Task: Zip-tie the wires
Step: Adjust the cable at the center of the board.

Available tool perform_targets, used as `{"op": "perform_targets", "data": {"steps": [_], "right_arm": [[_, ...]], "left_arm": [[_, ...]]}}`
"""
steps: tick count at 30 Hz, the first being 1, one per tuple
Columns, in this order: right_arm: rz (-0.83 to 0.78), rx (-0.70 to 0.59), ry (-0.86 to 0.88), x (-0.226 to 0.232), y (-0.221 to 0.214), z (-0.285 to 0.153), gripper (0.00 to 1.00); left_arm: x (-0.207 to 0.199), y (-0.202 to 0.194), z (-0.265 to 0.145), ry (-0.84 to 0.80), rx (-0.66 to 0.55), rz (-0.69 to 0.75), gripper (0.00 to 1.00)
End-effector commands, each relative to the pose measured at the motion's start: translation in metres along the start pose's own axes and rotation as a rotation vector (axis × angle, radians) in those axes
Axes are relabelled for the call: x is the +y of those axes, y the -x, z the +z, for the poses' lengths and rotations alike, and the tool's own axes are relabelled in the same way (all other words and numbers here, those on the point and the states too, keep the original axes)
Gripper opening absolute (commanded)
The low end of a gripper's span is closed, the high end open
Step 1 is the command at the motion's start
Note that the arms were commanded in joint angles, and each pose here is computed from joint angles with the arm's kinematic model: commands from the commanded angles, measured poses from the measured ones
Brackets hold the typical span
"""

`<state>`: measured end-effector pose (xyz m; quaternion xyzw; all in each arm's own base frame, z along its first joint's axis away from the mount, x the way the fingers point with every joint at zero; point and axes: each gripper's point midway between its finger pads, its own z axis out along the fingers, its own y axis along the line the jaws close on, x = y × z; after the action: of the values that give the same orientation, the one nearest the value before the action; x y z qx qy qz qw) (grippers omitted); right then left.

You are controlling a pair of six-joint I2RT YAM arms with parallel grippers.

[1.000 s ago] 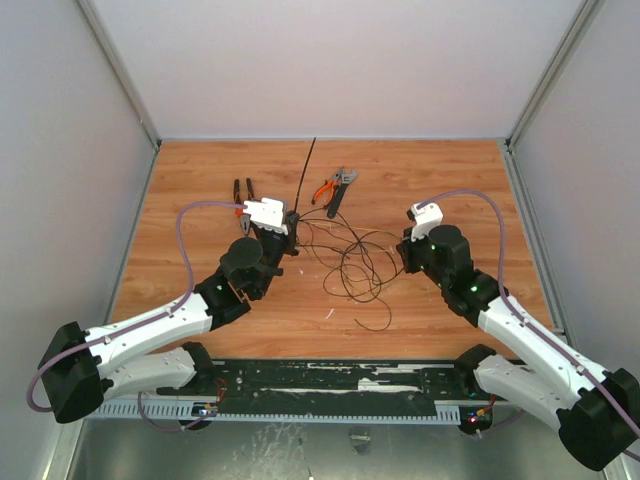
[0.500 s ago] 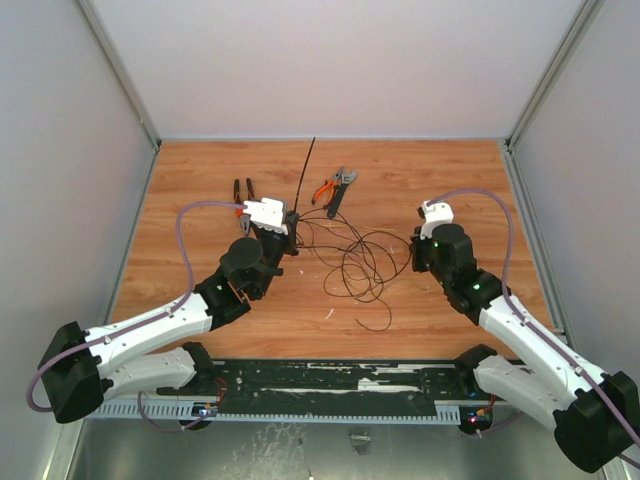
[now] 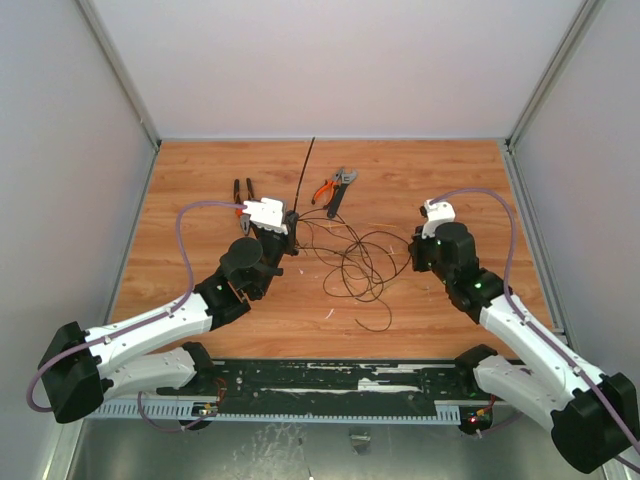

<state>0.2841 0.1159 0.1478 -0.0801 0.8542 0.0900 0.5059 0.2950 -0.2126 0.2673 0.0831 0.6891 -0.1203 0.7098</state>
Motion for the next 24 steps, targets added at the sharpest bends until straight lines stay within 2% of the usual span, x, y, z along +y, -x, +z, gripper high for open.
{"op": "perform_targets", "data": {"steps": [1,5,7,9,13,15,24], "right_arm": [[0.015,-0.109,0.200,0.035,0.033,-0.009,0.00],[0.024,-0.162,0.397,0.069,0.049,-0.020,0.00],[0.023,-0.166,0.437,0.076,0.050,-0.022,0.00],[0.034,-0.144,0.351,0.062,0.046,-0.016,0.00],[0.023,-0.060,0.027,0.005,0.029,-0.007,0.00],[0.016,-0.034,-0.073,-0.015,0.024,-0.008,0.00],[0.027,-0.025,-0.271,-0.051,0.021,-0.012,0.00]], "left_arm": [[0.005,0.008,0.001,0.025,-0.034,-0.011,0.00],[0.004,0.008,0.002,0.020,-0.036,-0.018,0.00],[0.004,0.008,0.002,0.021,-0.033,-0.014,0.00],[0.004,0.008,0.001,0.023,-0.034,-0.012,0.00],[0.010,0.009,0.000,0.041,-0.034,0.002,0.00],[0.012,0.009,-0.001,0.046,-0.035,0.001,0.00],[0.014,0.007,-0.001,0.051,-0.028,0.006,0.00]]}}
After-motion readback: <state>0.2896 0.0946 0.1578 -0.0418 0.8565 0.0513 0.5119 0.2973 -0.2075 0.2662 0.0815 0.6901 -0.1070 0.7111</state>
